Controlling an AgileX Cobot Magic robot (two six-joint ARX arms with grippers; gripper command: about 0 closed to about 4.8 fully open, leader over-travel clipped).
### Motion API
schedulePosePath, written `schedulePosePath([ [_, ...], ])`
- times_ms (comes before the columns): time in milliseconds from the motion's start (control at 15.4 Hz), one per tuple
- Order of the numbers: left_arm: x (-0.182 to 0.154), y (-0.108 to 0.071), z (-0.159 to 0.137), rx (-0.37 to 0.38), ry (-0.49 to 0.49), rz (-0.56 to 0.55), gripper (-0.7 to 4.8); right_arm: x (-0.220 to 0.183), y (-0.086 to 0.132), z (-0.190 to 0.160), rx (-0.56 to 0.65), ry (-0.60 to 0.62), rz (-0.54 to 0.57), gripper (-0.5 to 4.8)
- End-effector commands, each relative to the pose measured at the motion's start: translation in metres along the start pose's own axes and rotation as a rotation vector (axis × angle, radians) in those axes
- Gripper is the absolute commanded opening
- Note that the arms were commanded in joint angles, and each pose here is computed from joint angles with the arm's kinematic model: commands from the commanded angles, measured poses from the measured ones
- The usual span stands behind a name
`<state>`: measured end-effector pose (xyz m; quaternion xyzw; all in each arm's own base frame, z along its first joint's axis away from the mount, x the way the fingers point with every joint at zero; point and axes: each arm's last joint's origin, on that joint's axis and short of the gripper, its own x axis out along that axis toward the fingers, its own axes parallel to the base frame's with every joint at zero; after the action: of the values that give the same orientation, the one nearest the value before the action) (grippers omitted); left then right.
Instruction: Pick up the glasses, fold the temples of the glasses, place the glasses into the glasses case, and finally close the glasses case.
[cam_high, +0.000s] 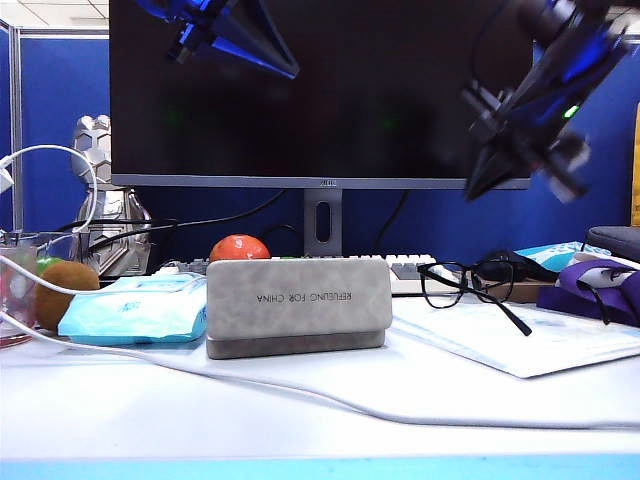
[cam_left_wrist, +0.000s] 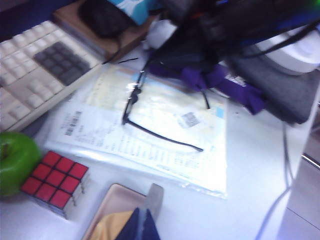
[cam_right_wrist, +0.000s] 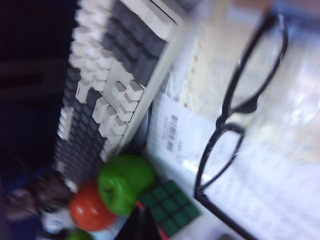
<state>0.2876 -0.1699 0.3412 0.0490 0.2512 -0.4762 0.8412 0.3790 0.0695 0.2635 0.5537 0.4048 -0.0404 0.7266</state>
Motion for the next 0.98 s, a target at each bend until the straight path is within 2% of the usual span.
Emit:
schedulePosePath([
  [65,-0.003,-0.002,0.004,0.013,-0.022,-0.012,-0.05,0.023,-0.007,0.0,0.102,0.021,-0.007,1.82],
  [130,-0.004,-0.003,0.004,0.015,-0.025,-0.012,-0.05,0.03,-0.01,0.001,0.105,0.022,-0.017,3.19],
  [261,-0.006,-0.004,0.005,0.018,-0.032,-0.02,-0.05,0.034,-0.013,0.003,0.107,-0.03,-0.042,3.14],
  [326,-0.006,-0.005,0.005,0.018,-0.034,-0.032,-0.05,0.034,-0.013,0.004,0.105,-0.065,-0.049,3.01],
  [391,-0.007,-0.005,0.006,0.017,-0.036,-0.036,-0.05,0.034,-0.013,0.004,0.102,-0.086,-0.054,2.66],
  [521,-0.007,-0.005,0.006,0.016,-0.036,-0.036,-0.05,0.041,-0.017,0.005,0.096,-0.087,-0.068,2.56],
  [586,-0.007,-0.005,0.006,0.016,-0.035,-0.036,-0.05,0.042,-0.018,0.005,0.05,-0.082,-0.072,2.56],
  [717,-0.007,-0.005,0.006,0.016,-0.035,-0.036,-0.05,0.039,-0.015,0.006,-0.179,-0.074,-0.06,2.56],
  [782,-0.007,-0.005,0.005,0.016,-0.035,-0.036,-0.05,0.025,-0.007,0.008,-0.472,-0.094,-0.036,2.56],
  [912,-0.007,-0.005,0.005,0.016,-0.035,-0.036,-0.05,0.006,0.005,0.008,-0.926,-0.129,0.001,2.56],
  [977,-0.007,-0.005,0.006,0.016,-0.035,-0.036,-0.05,-0.002,0.011,0.006,-1.196,-0.132,0.029,2.57],
])
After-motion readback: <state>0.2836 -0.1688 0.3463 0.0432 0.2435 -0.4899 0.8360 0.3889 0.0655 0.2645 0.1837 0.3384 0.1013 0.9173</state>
